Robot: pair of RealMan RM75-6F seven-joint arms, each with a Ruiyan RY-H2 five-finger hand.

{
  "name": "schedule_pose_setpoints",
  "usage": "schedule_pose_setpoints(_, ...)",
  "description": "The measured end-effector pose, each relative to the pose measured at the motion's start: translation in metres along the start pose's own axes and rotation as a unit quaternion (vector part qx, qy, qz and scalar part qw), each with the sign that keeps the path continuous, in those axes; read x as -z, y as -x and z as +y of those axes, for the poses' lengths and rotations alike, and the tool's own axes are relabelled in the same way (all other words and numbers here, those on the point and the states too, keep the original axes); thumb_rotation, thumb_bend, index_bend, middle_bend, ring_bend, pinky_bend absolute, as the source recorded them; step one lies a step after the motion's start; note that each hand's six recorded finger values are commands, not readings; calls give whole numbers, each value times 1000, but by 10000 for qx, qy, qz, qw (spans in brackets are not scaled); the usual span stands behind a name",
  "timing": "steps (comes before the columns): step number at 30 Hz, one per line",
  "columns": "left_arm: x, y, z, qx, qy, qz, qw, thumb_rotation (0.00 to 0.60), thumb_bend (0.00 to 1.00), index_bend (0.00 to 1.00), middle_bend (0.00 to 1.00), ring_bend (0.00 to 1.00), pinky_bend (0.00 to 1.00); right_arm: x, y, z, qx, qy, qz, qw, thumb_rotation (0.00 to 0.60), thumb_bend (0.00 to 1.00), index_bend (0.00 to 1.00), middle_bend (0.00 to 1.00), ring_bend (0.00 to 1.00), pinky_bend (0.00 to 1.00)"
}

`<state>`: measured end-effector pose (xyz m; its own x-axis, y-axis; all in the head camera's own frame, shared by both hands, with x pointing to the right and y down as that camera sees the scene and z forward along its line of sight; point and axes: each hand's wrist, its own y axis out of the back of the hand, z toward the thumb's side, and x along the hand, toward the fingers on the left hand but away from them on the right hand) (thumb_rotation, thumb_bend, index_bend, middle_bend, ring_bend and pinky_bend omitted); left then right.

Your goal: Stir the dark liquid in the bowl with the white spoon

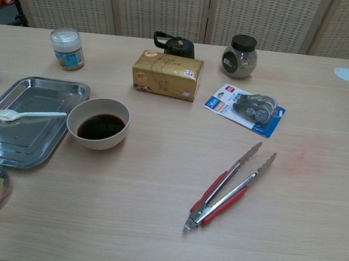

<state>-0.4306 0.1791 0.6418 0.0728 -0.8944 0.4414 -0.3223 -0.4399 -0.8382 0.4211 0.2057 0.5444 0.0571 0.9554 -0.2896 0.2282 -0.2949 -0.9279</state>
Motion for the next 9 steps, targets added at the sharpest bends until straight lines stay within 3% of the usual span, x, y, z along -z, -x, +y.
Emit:
schedule_pose_setpoints(5,17,52,37,-178,-550,480,9972,600,51,0,0,0,0,-2,-2,3,156,-172,39,9997,600,0,0,0,0,0)
schedule_pose_setpoints(9,29,77,50,-151,-777,736,9941,600,62,0,0,0,0,-2,-3,2,139,-172,20,9998,600,0,0,0,0,0)
